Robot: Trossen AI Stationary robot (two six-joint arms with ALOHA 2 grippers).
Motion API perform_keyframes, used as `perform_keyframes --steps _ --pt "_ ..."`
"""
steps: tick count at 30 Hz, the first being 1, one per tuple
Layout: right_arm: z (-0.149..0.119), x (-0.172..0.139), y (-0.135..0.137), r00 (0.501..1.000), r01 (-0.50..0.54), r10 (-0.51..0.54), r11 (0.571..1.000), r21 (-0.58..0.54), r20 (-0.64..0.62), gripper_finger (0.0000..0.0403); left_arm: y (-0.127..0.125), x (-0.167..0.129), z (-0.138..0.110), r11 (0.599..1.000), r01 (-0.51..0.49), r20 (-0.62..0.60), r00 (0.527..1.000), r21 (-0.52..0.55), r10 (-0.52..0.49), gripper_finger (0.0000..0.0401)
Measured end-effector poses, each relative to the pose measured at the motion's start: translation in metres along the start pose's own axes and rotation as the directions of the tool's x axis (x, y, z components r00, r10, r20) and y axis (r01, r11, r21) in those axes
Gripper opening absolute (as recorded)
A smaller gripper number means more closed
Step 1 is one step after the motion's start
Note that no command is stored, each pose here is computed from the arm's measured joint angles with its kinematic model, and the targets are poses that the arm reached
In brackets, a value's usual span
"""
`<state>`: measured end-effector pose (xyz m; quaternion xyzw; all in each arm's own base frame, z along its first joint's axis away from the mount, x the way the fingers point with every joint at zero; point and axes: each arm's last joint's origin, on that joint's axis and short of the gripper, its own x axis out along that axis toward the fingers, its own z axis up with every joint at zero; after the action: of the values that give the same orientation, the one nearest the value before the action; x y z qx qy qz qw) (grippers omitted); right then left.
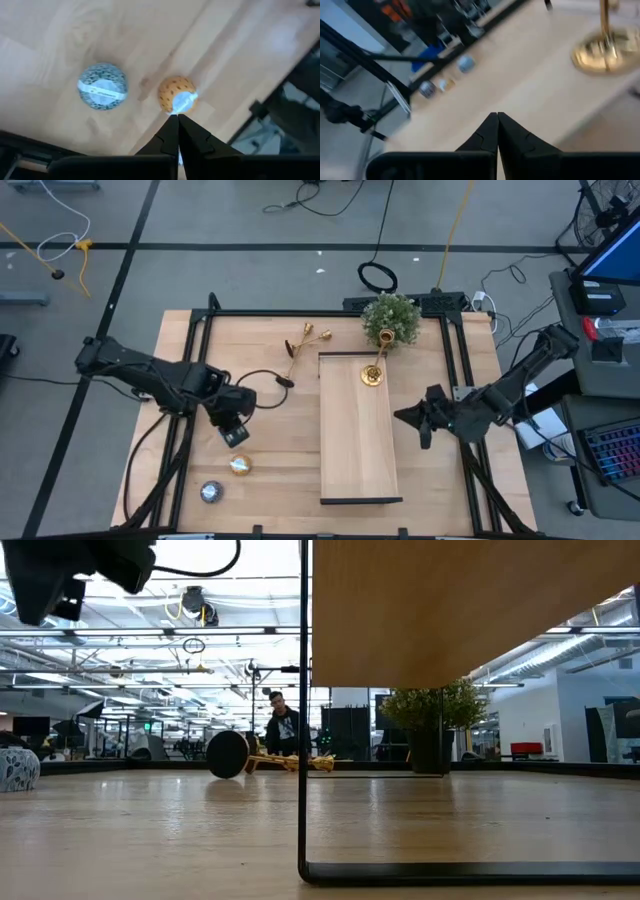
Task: Pick & Place candle stick holders
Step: Put the green patterned scented candle on the shelf
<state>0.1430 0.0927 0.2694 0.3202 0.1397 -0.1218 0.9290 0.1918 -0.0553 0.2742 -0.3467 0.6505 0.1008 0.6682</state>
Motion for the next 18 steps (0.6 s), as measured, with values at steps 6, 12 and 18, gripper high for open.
perform_keyframes --steps 6,12,18 --pt "0.020 -0.005 0.021 0.986 -0.110 0.110 0.994 -0.006 0.126 0.0000 0.006 0.007 -0.007 0.986 -0.079 -0.047 0.996 -0.147 0.073 0.0055" --pt "0.032 -0.011 0.033 0.950 -0.268 0.267 0.963 -0.015 0.163 0.0000 0.009 0.016 -0.012 0.942 -0.106 -0.090 0.993 -0.318 0.082 0.0135" --pt "0.035 -0.015 0.039 0.921 -0.351 0.350 0.936 -0.028 0.170 0.0015 0.023 0.038 -0.019 0.851 -0.208 -0.149 0.977 -0.483 0.154 0.0230"
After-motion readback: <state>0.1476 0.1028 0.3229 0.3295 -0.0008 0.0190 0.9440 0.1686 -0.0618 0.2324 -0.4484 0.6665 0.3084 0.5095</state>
